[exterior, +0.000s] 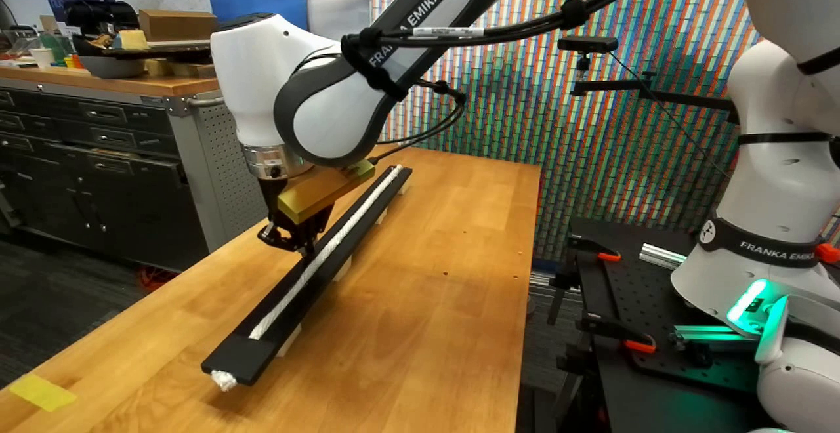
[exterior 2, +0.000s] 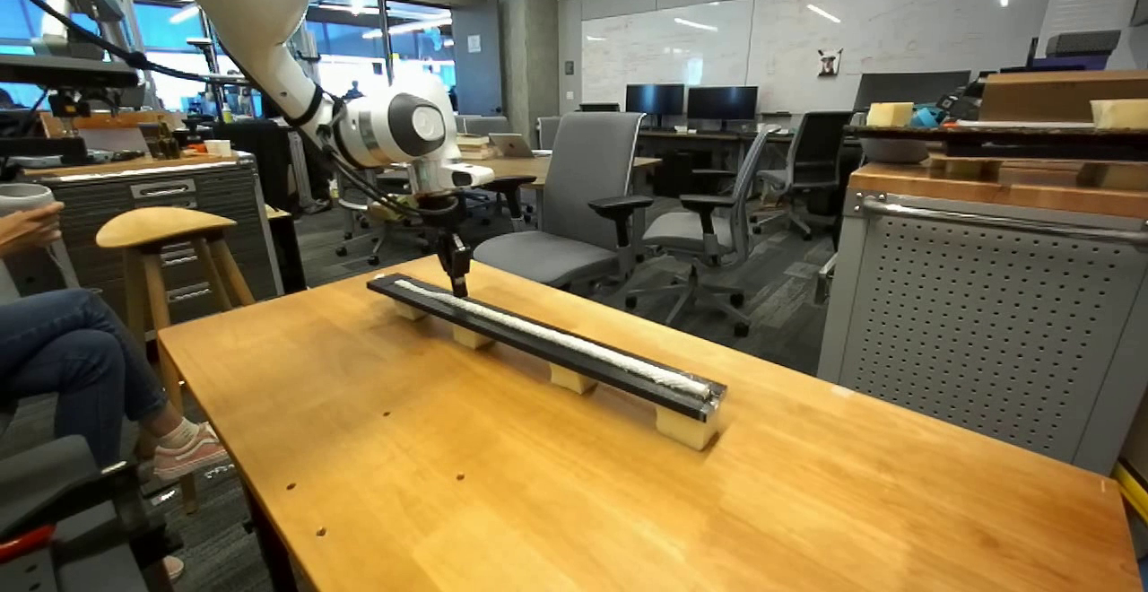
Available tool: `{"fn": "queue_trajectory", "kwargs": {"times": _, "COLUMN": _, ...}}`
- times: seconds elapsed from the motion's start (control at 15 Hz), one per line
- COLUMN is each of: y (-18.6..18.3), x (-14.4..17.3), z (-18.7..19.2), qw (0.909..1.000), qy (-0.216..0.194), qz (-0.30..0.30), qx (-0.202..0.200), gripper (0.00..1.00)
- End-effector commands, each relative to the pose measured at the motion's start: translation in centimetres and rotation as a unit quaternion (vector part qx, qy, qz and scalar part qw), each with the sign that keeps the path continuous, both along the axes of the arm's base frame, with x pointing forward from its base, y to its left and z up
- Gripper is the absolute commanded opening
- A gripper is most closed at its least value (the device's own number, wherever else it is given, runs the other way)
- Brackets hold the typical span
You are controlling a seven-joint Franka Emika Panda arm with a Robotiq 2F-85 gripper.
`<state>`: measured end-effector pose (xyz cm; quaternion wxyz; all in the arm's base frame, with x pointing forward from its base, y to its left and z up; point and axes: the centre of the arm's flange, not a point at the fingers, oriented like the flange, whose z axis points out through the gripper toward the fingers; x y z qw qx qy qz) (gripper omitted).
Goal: Fit the rope along the center of the black object
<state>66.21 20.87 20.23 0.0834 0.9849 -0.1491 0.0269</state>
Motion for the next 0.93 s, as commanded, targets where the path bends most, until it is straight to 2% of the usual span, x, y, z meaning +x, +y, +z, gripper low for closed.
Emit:
{"fn": "queue_trajectory", "kwargs": {"times": 0.0, "y": -0.7, "x": -1.2, "z": 1.2, "qw": 0.9999, "qy": -0.005, "qz": 0.011, "qx": -0.008, "gripper": 0.0}}
{"fn": "queue_trajectory", "kwargs": {"times": 0.53, "y": 0.8, "x": -1.1, "z": 3.1, "qw": 0.9995, "qy": -0.018, "qz": 0.022, "qx": -0.012, "gripper": 0.0}}
{"fn": "queue_trajectory", "kwargs": {"times": 0.87, "y": 0.9, "x": -0.9, "z": 2.1, "qw": 0.9997, "qy": -0.005, "qz": 0.023, "qx": -0.007, "gripper": 0.0}}
